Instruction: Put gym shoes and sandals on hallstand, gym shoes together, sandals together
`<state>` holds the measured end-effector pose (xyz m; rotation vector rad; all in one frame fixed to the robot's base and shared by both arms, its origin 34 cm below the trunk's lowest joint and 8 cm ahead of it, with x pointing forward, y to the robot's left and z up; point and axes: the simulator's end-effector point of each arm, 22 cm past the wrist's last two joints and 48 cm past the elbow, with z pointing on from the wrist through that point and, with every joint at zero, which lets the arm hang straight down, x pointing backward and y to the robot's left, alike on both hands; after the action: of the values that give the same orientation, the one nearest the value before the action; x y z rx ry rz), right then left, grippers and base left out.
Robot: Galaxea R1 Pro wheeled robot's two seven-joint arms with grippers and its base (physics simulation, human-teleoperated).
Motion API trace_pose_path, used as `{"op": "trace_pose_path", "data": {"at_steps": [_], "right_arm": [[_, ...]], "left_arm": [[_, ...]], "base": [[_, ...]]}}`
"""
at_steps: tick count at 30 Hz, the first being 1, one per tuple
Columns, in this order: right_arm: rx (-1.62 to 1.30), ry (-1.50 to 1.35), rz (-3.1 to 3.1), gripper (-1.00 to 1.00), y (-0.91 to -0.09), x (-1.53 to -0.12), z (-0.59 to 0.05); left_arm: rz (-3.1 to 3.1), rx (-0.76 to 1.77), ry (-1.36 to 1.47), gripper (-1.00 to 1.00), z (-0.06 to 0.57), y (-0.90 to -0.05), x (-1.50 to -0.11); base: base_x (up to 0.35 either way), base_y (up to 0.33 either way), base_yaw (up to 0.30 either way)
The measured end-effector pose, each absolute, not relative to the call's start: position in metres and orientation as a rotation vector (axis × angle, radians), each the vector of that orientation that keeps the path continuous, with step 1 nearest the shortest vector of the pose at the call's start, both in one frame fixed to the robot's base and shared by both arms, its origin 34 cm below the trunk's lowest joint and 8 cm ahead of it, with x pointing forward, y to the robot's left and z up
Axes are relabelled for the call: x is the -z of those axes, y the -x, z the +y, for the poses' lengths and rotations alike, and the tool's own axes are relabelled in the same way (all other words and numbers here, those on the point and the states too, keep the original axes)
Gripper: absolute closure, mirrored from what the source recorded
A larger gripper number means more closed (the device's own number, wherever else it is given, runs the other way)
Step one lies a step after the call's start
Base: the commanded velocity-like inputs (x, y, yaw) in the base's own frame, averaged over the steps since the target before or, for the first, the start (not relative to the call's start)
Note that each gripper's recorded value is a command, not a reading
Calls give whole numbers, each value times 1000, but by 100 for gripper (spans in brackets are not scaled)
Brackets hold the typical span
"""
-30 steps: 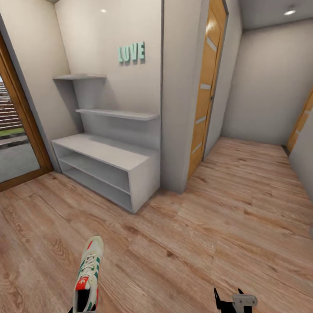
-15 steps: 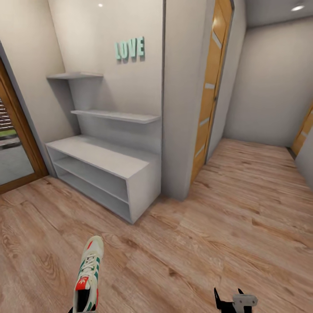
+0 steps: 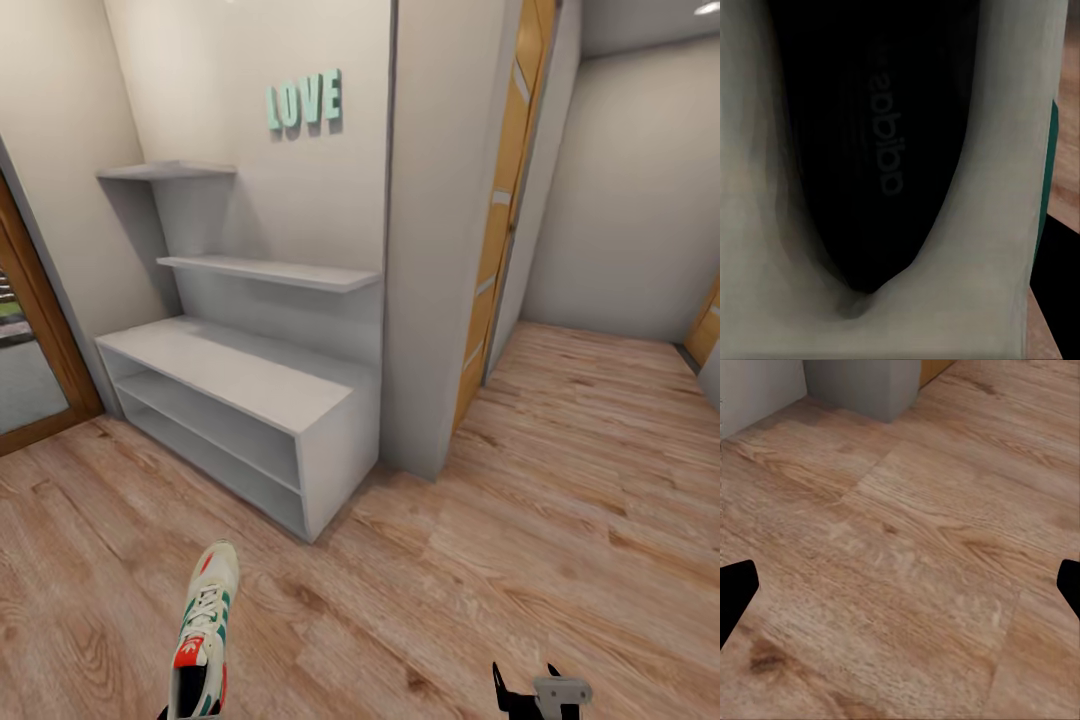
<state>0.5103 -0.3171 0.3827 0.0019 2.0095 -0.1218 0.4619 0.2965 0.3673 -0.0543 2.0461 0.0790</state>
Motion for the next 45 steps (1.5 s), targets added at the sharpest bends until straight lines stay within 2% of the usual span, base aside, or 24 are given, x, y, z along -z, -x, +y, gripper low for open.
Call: {"op": "trace_pose_path", "data": {"at_steps": [6,17,28,45], "right_arm": [[122,-2,2010,-100,-510,-383,-317],[122,-2,2009,-100,-510,-383,-317],[122,-2,2010,-100,-510,-382,-317],[122,-1,2010,-100,-510,-382,-317]], "left_arm": [[2046,-77,54,100,295,-462,-367],[2051,-61,28,100,289,-461,-366],[2079,31,-192,100,246,-449,-356],[2080,48,-226,100,239,-448,-355]], "base": [[309,198,-99],[279,65,-254],[25,2,-263],[0,0,-263]]}}
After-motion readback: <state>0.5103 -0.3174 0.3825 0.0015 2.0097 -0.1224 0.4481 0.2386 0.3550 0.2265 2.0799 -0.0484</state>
